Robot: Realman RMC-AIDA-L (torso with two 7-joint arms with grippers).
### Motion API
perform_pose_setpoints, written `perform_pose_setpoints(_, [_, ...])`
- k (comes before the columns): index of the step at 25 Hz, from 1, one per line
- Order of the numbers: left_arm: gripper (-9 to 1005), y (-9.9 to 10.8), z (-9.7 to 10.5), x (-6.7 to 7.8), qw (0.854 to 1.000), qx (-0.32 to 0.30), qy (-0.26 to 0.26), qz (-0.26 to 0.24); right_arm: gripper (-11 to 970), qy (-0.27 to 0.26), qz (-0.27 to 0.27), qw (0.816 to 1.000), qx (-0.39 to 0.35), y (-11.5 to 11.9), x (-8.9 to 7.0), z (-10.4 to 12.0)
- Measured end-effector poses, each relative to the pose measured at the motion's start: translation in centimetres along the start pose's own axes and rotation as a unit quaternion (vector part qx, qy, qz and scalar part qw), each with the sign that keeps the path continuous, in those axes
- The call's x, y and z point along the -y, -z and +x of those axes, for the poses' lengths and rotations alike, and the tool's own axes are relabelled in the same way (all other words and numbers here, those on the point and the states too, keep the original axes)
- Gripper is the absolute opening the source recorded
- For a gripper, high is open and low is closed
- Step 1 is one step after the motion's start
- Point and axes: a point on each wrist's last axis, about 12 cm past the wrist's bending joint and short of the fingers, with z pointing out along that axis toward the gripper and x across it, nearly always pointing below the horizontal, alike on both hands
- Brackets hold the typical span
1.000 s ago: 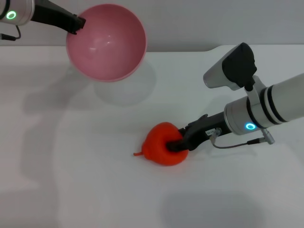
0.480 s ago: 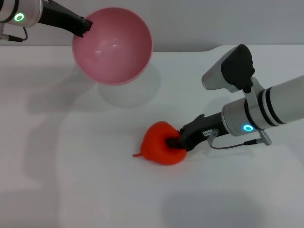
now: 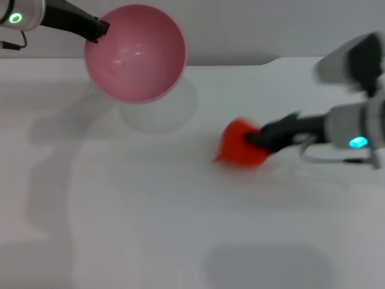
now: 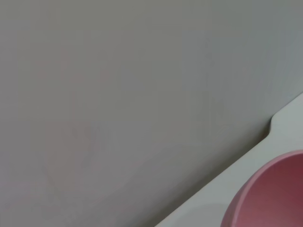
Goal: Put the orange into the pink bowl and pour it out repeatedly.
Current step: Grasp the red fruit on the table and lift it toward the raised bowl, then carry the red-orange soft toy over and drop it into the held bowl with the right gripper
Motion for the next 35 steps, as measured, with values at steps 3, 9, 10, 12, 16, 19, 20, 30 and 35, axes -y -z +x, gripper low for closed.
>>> perform_pose_setpoints(3, [43,0.1,0.1,-0.2,1.000,0.000,0.001,-0.003,119,-0.008,0.037,0.998,0.047,3.0,1.1,0.0])
perform_pose_setpoints(9, [44,0.1,0.1,-0.2,1.000,0.000,-0.002,-0.003,91,0.025,0.098,0.988,0.118,8.0,1.3,-1.7])
perform_pose_setpoints(10, [44,0.1,0.0,-0.1,1.000,0.000,-0.004,-0.002,87,0.035,0.105,0.985,0.129,8.8,1.2,-2.3])
perform_pose_setpoints(12, [43,0.0,0.0,0.2,1.000,-0.001,-0.007,0.002,79,0.061,0.111,0.981,0.149,10.3,0.6,-3.8])
perform_pose_setpoints(16, [43,-0.4,0.0,0.9,1.000,-0.004,-0.011,0.011,65,0.128,0.111,0.970,0.177,13.3,-1.5,-6.6])
perform_pose_setpoints(19, [44,-0.8,0.1,1.6,1.000,-0.008,-0.015,0.020,58,0.179,0.101,0.958,0.200,14.7,-3.7,-8.8])
perform_pose_setpoints(20, [44,-0.9,0.1,1.8,1.000,-0.010,-0.017,0.023,56,0.193,0.094,0.955,0.205,14.8,-4.4,-9.3])
perform_pose_setpoints(30, [44,-1.9,-0.6,4.4,0.997,-0.014,-0.043,0.062,75,0.259,0.006,0.948,0.185,10.1,-8.6,-11.6])
perform_pose_setpoints(35, [44,-2.0,-1.0,4.8,0.996,-0.010,-0.047,0.070,85,0.266,0.001,0.950,0.164,7.7,-8.6,-11.0])
